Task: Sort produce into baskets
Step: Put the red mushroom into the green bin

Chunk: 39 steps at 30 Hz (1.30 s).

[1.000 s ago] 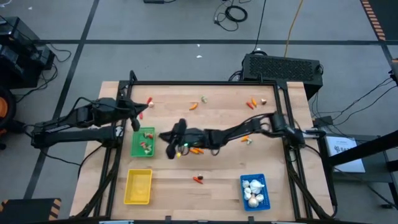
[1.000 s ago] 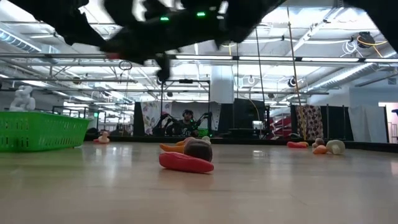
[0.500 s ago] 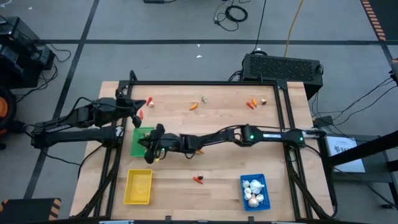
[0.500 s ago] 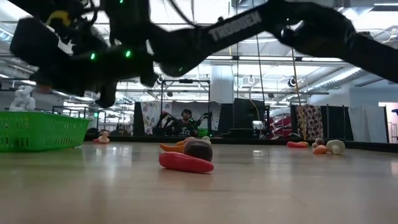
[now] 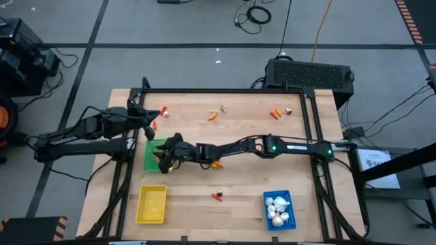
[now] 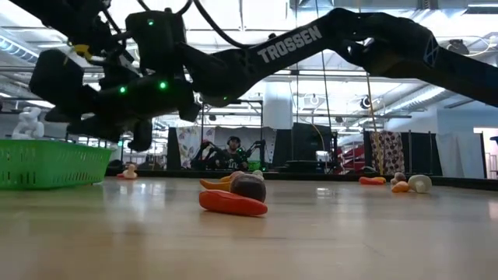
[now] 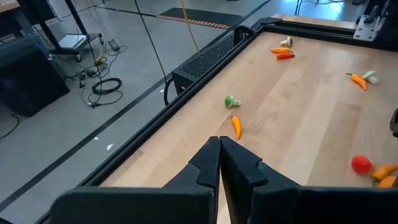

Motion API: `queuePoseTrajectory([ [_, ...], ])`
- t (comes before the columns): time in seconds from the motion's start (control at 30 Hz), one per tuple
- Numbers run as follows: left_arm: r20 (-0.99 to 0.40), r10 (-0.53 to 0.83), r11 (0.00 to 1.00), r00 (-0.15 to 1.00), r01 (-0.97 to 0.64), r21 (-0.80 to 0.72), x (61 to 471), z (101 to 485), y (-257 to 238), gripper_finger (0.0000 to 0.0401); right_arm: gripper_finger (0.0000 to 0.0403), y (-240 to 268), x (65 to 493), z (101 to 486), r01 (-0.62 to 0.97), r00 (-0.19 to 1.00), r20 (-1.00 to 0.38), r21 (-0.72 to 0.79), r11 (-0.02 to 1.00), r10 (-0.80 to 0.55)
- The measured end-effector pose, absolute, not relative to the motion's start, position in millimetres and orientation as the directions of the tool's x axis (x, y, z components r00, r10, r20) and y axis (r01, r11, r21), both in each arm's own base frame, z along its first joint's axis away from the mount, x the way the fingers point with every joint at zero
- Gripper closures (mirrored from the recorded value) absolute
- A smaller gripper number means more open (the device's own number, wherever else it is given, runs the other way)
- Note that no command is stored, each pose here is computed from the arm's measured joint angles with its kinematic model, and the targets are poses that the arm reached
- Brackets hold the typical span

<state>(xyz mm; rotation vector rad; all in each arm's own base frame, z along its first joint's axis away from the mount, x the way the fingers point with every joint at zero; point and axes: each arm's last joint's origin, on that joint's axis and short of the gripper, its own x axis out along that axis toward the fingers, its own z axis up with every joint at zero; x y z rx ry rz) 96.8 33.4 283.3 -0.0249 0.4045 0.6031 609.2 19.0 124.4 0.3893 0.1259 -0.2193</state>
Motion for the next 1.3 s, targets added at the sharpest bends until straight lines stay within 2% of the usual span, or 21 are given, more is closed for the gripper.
queuePoseTrajectory([
  [0.1,-0.378,0.547,0.823,0.747,-0.562,0.079,97,283,33,0.0384,0.0236,16,609,123,0.225,0.967,-0.195,0.348,0.91,-0.164],
  [0.23,-0.417,0.542,0.816,0.729,-0.575,0.057,95,279,33,0.0384,0.0221,9,604,148,0.201,0.955,-0.268,0.269,0.942,-0.127],
  [0.43,-0.436,0.566,0.778,0.699,-0.628,0.004,96,277,34,0.0384,0.0218,-3,577,225,0.351,0.869,-0.395,0.071,0.934,-0.296],
  [0.57,-0.479,0.596,0.743,0.644,-0.669,0.026,101,272,37,0.0384,0.0218,-9,545,243,0.399,0.695,-0.594,-0.152,0.904,-0.406],
  [0.67,-0.533,0.609,0.712,0.587,-0.701,0.041,111,265,44,0.0384,0.0218,-13,515,265,0.402,0.549,-0.69,-0.276,0.873,-0.471],
  [0.83,-0.661,0.586,0.696,0.469,-0.709,0.113,130,248,63,0.0384,0.0218,-15,460,305,0.477,0.301,-0.738,-0.432,0.766,-0.604],
  [0.93,-0.7,0.582,0.695,0.414,-0.7,0.163,139,241,77,0.0384,0.0218,-4,432,317,0.523,0.15,-0.653,-0.585,0.62,-0.743],
  [1.0,-0.734,0.558,0.703,0.388,-0.691,0.169,143,235,88,0.0384,0.0218,11,417,332,0.585,0.147,-0.551,-0.621,0.521,-0.822],
  [1.03,-0.754,0.54,0.705,0.375,-0.691,0.162,144,231,93,0.0384,0.0218,17,411,340,0.598,0.176,-0.522,-0.617,0.511,-0.835],
  [1.17,-0.822,0.464,0.694,0.331,-0.713,0.104,142,216,115,0.0384,0.0218,35,375,355,0.581,0.232,-0.517,-0.606,0.543,-0.824],
  [1.3,-0.847,0.393,0.711,0.357,-0.703,0.034,138,208,132,0.0384,0.0218,39,337,337,0.571,0.236,-0.568,-0.575,0.586,-0.788],
])
